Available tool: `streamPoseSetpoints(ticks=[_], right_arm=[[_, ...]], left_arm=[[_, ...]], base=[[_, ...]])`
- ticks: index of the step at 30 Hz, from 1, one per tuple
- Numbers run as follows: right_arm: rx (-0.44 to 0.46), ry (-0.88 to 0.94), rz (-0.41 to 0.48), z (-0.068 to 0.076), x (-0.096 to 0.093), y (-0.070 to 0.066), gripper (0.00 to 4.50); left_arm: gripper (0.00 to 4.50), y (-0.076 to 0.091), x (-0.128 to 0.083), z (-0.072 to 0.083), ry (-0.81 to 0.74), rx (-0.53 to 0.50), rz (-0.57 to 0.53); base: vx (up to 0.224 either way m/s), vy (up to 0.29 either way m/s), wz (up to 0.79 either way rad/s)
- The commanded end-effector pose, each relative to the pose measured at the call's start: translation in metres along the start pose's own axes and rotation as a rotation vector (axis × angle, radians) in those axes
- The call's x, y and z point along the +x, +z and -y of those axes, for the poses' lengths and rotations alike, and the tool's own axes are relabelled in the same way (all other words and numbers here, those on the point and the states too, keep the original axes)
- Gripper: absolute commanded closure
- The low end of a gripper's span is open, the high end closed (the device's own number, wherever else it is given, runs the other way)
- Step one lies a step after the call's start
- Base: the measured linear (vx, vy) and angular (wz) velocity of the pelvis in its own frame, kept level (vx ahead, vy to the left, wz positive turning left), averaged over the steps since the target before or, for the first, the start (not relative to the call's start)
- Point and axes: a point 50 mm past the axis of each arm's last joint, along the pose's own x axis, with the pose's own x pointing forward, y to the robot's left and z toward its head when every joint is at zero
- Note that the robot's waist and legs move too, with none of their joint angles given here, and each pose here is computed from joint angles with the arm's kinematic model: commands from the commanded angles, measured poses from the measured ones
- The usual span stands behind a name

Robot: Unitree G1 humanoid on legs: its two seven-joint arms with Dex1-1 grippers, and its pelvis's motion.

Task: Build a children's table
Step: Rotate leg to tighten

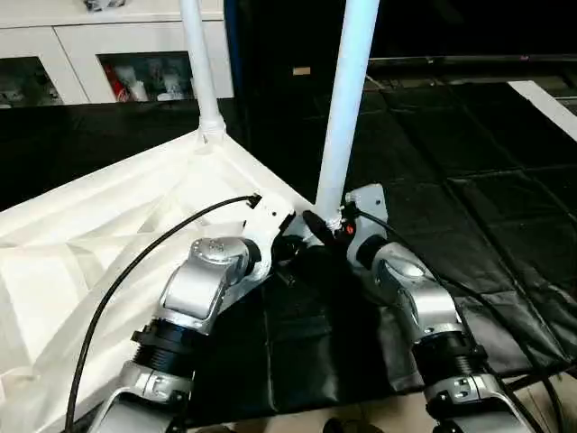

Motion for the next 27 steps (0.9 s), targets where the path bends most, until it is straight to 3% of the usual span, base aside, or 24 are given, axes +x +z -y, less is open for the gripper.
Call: streamPoseSetpoints(ticks=[1, 7, 10, 13, 18, 26, 27], right_arm=[[-0.024, 0.144, -0.036, -0.014, 0.000, -0.010, 0.51], [-0.097, 0.291, -0.025, 0.005, -0.022, -0.004, 0.07], [-0.110, 0.354, -0.027, 0.008, -0.028, -0.002, 0.07], [-0.142, 0.511, -0.075, 0.019, -0.043, 0.003, 0.07], [-0.198, 0.696, -0.178, 0.024, -0.055, 0.008, 0.07], [-0.236, 0.850, -0.195, 0.026, -0.056, 0.021, 0.07], [-0.241, 0.865, -0.194, 0.025, -0.056, 0.022, 0.24]], left_arm=[[4.50, 0.010, 0.000, 0.009, -0.127, 0.077, 0.055], [4.50, -0.001, -0.013, -0.002, -0.237, 0.175, 0.001], [4.50, -0.003, -0.016, -0.004, -0.273, 0.211, -0.013], [4.50, -0.012, -0.024, -0.003, -0.421, 0.303, -0.060], [4.50, -0.019, -0.030, -0.002, -0.552, 0.391, -0.121], [4.50, -0.025, -0.034, 0.007, -0.701, 0.460, -0.149], [4.50, -0.026, -0.034, 0.008, -0.717, 0.467, -0.151]], base=[[0.000, 0.000, 0.00], [0.000, 0.000, 0.00], [0.000, 0.000, 0.00], [0.000, 0.000, 0.00], [0.000, 0.000, 0.00], [0.000, 0.000, 0.00], [0.000, 0.000, 0.00]])
